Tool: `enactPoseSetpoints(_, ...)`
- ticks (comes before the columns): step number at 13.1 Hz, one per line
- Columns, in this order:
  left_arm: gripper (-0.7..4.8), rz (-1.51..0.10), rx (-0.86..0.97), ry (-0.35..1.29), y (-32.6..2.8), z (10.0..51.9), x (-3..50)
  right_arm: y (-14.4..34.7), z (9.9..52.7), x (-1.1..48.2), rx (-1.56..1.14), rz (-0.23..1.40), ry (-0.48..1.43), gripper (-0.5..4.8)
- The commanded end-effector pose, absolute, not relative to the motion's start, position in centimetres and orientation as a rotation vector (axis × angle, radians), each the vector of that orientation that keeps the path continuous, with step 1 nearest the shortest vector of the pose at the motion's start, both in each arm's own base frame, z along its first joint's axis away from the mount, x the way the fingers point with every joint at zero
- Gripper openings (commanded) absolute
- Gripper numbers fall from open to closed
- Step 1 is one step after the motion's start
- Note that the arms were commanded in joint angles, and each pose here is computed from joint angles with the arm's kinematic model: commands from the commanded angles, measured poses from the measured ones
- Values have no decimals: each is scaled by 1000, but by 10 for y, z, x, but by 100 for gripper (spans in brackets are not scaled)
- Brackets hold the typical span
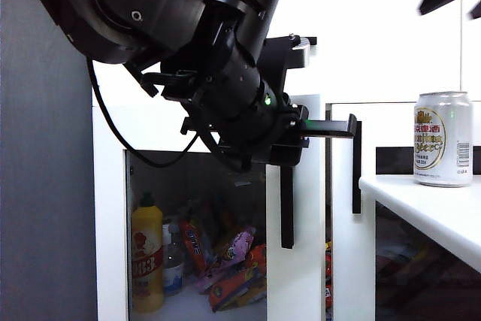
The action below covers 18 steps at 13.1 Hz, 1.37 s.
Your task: Open the left door of the white cabinet, pick up a can of beverage from the table on the right, place it inside the cabinet, and finally close the cabinet door.
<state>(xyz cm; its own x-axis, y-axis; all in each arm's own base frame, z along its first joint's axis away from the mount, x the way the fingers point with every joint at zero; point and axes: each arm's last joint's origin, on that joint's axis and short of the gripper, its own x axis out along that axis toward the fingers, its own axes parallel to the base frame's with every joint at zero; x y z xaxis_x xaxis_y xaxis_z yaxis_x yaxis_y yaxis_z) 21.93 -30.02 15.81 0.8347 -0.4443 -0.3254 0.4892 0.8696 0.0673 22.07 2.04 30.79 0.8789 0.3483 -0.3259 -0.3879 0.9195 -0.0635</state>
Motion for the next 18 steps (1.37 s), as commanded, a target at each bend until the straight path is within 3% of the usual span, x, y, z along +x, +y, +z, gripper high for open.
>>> enactPoseSetpoints(1, -5, -536, 20, 142, -307, 192, 216, 24, 305, 226, -127, 411, 324, 479)
enactPoseSetpoints(8, -5, -534, 26, 148, -307, 191, 217, 24, 316, 215, -114, 405, 275, 479)
enactPoseSetpoints(11, -5, -534, 25, 147, -307, 191, 217, 30, 318, 224, -118, 476, 212, 479)
enactPoseSetpoints(12, -5, -534, 25, 147, -307, 191, 217, 32, 317, 228, -117, 482, 194, 445)
enactPoseSetpoints(13, -5, -534, 26, 148, -307, 191, 217, 34, 315, 234, -89, 483, 190, 353)
enactPoseSetpoints(14, -5, -534, 25, 147, -307, 191, 217, 39, 309, 242, -63, 513, 206, 139)
enactPoseSetpoints(15, -5, -535, 24, 146, -307, 191, 217, 42, 306, 247, -59, 534, 225, 31)
enactPoseSetpoints(16, -5, -534, 25, 146, -307, 191, 217, 49, 302, 255, -55, 574, 252, -7)
enactPoseSetpoints(18, -5, -534, 24, 146, -307, 191, 217, 62, 305, 275, -56, 613, 295, -7)
